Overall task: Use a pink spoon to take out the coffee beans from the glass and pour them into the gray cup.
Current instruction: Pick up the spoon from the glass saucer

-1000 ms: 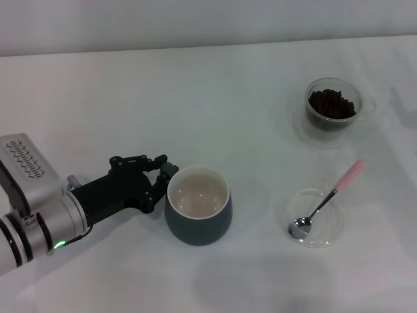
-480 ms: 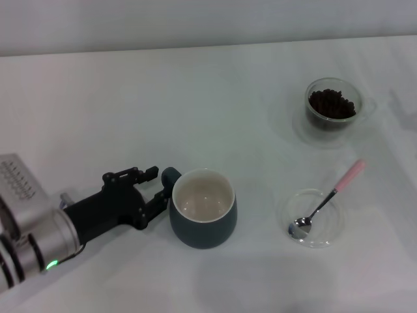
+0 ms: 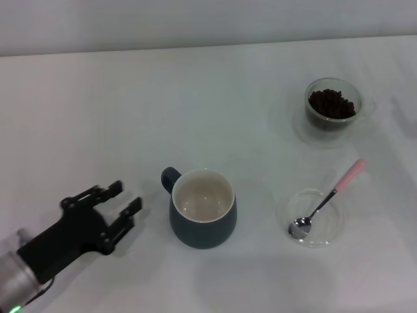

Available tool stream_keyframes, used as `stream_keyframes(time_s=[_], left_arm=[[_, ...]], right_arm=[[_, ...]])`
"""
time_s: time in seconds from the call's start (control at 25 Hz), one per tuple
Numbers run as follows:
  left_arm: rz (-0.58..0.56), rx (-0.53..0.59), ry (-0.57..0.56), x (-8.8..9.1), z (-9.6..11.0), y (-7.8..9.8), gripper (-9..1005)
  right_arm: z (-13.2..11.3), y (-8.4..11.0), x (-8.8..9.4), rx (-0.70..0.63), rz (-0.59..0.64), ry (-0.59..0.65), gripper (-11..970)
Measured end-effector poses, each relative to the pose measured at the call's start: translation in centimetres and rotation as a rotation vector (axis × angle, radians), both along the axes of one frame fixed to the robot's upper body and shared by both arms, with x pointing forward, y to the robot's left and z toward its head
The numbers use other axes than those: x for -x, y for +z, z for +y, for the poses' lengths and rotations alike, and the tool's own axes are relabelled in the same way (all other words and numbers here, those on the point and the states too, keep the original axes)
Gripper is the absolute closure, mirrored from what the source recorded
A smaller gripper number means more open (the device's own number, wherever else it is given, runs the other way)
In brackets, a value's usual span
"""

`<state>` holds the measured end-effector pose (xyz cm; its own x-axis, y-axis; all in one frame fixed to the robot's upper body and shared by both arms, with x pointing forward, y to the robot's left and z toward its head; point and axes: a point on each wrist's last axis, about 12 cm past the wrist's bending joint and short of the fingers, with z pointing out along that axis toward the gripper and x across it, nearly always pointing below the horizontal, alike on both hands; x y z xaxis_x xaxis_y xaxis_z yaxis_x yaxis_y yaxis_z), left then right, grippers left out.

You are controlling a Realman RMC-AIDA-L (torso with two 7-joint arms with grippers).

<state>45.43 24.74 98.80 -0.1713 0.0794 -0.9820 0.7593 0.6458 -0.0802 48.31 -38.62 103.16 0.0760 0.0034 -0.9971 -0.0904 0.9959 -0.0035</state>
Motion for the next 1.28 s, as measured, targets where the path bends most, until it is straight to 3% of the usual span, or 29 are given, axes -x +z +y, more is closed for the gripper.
stream_keyframes(time_s=[0.2,0.52,0.84,1.04,1.28], left_arm=[[0.008,0.021,0.096,1.0,1.5,-0.3,532],[-0.052,0.037,0.222,0.3,2.9,0.3,531],[-0.160,0.043,0.351,-0.4,4.2,1.3,530],[-0.191,0.053,0.385,-0.7,4.9,1.7,530],[-0.220,0.034,0.436,0.2,6.1,1.8,531]], right_arm=[[-0.4,-0.6,1.1,-0.032,0.041,0.009,192],[-2.1,-0.4,3.1,-0.290,0.138,0.093,192],[-4.3,-0.3,3.0,-0.553,0.413,0.168,193],[-3.7,-0.9,3.5,-0.702,0.555,0.214,193],[-1.0,-1.9,3.7,-0.821,0.618,0.295,193]])
